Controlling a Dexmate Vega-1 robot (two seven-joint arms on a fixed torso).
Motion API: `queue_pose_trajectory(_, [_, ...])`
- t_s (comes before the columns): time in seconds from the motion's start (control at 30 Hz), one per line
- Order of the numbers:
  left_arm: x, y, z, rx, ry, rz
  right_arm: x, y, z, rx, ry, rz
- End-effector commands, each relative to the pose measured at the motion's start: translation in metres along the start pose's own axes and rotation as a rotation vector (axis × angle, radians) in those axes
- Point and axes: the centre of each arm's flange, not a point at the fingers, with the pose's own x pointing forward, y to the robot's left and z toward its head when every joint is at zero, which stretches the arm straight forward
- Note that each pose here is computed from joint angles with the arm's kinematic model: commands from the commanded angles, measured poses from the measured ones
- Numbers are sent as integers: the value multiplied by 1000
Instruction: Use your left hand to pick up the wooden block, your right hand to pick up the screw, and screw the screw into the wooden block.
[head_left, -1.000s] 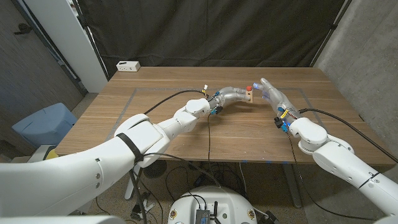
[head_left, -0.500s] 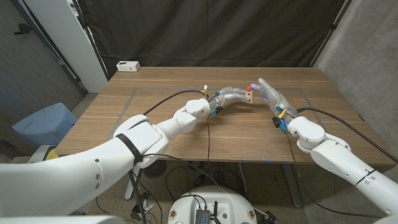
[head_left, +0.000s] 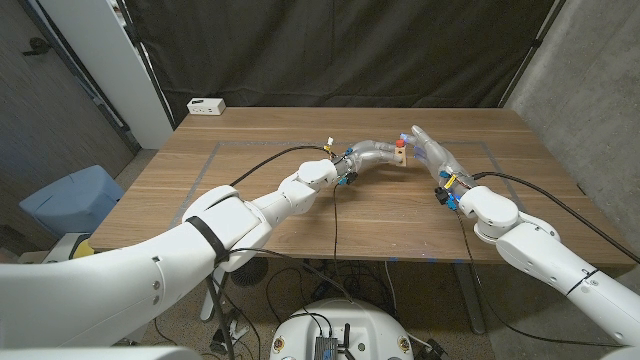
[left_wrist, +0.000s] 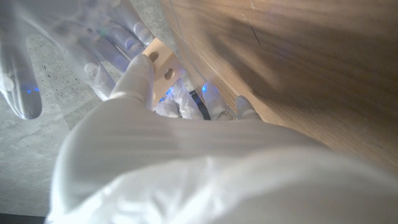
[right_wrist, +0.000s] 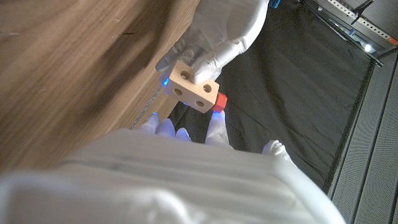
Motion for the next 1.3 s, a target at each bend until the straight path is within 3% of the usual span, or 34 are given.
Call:
queue_pose_trajectory(0.03, [0, 0, 0, -2, 0, 0, 0, 3, -1, -2, 4, 10])
queue_pose_trajectory(1.3, [2, 1, -3, -14, 30, 9, -11, 7, 2, -6, 9, 1])
